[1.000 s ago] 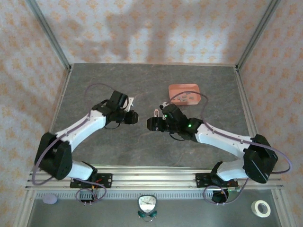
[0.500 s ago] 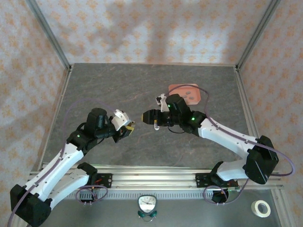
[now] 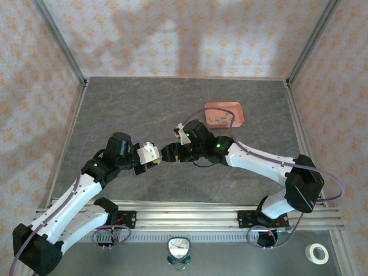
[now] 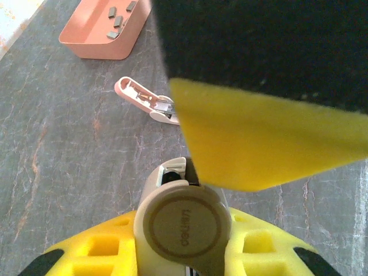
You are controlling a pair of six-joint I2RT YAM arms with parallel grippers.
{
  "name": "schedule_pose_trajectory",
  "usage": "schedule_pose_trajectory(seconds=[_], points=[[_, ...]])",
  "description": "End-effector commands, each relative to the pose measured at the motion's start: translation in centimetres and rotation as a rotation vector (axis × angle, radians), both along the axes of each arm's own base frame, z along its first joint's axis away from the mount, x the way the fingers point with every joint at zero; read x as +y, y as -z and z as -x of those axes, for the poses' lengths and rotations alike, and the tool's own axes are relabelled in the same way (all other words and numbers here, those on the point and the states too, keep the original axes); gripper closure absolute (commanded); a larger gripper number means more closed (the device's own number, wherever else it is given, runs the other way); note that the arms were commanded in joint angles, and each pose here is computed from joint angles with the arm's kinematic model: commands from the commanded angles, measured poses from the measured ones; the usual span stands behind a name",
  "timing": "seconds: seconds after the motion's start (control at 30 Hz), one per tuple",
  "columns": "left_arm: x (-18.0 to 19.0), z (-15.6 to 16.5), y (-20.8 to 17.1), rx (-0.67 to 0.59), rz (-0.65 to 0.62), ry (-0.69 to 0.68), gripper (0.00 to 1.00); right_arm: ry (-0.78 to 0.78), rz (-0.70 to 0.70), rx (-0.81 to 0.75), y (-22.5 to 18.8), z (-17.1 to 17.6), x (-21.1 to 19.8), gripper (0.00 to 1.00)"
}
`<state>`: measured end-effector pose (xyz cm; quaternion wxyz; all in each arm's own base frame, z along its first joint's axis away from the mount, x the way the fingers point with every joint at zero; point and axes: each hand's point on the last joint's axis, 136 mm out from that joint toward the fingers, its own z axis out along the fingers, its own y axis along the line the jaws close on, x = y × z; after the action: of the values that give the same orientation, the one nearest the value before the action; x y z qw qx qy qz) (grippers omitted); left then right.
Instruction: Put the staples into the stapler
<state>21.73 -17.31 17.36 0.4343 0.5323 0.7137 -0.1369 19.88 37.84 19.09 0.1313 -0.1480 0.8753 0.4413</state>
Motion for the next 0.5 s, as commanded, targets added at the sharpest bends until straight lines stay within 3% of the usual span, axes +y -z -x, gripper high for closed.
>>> schedule_pose_trajectory(seconds=[0.0, 0.2, 0.47], points=[[-0.4, 0.3, -0.7, -0.022, 0.017, 0.039, 0.81, -0.028, -0.084, -0.024, -2.2, -0.2, 1.6, 0.34], [-0.9, 0.4, -1.1, -0.023, 0.055, 0.049, 0.81, -0.062, -0.142, -0.019, -2.5, -0.1, 2.6, 0.36], [-1.3, 0.6, -1.8, -0.029, 0.091, 0.063, 0.81, -0.064, -0.149, -0.024, -1.8, -0.1, 2.7, 0.54]])
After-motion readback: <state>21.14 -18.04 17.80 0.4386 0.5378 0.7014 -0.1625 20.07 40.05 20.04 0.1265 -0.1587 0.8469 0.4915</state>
